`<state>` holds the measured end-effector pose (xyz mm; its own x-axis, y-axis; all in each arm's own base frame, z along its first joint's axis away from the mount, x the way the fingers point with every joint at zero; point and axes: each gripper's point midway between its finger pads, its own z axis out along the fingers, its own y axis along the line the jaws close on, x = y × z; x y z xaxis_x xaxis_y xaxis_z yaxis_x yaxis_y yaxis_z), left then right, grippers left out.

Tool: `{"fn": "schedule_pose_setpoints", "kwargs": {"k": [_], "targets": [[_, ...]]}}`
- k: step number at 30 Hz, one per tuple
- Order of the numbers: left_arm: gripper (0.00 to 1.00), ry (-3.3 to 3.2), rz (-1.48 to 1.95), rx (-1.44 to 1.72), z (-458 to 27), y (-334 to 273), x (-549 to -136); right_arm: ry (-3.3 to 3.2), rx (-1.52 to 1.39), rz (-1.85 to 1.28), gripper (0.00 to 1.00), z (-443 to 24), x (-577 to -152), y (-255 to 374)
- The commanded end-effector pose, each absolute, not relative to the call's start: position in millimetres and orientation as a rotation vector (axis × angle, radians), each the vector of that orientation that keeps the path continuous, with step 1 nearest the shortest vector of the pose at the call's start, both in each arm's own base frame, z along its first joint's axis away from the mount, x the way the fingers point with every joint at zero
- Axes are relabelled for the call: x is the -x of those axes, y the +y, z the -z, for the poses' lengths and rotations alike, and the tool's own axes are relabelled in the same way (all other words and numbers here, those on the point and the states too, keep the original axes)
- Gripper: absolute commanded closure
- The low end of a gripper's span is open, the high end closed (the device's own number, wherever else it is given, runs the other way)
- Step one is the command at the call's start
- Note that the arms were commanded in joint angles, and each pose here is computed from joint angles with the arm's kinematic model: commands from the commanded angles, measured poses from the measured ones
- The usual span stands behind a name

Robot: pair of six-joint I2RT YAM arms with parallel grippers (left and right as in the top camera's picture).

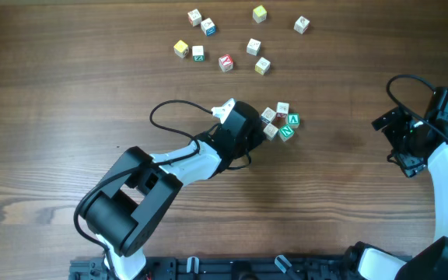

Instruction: Form a circle

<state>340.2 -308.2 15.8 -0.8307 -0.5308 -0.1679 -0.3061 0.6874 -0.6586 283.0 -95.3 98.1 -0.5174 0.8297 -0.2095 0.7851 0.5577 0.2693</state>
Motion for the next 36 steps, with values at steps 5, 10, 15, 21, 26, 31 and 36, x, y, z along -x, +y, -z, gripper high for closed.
{"fn": "schedule_pose_setpoints", "kwargs": {"k": [5, 10, 15, 21, 26, 31, 36], "targets": [[0.96, 2.549, 0.882, 0.676, -9.7, -306.7, -341.5, 2.464, -1.336, -0.219, 0.0, -103.4, -288.5, -95.8], [0.96, 2.572, 0.898, 0.669, -8.7, -309.0, -337.4, 2.464, -1.337, -0.219, 0.0, -103.4, -288.5, -95.9], [0.96, 2.571, 0.899, 0.669, -8.7, -309.0, -337.5, 2.464, -1.337, -0.219, 0.0, -103.4, -288.5, -95.9], [0.96, 2.559, 0.898, 0.67, -9.9, -308.9, -339.5, 2.463, -1.337, -0.219, 0.0, -103.4, -288.6, -95.9], [0.96, 2.553, 0.905, 0.668, -11.1, -309.8, -340.5, 2.464, -1.337, -0.219, 0.0, -103.3, -288.5, -95.9], [0.96, 2.543, 0.901, 0.67, -11.9, -309.1, -342.4, 2.464, -1.337, -0.219, 0.0, -103.4, -288.5, -95.8], [0.96, 2.538, 0.894, 0.673, -11.8, -308.1, -343.3, 2.464, -1.337, -0.219, 0.0, -103.4, -288.5, -95.9]]}}
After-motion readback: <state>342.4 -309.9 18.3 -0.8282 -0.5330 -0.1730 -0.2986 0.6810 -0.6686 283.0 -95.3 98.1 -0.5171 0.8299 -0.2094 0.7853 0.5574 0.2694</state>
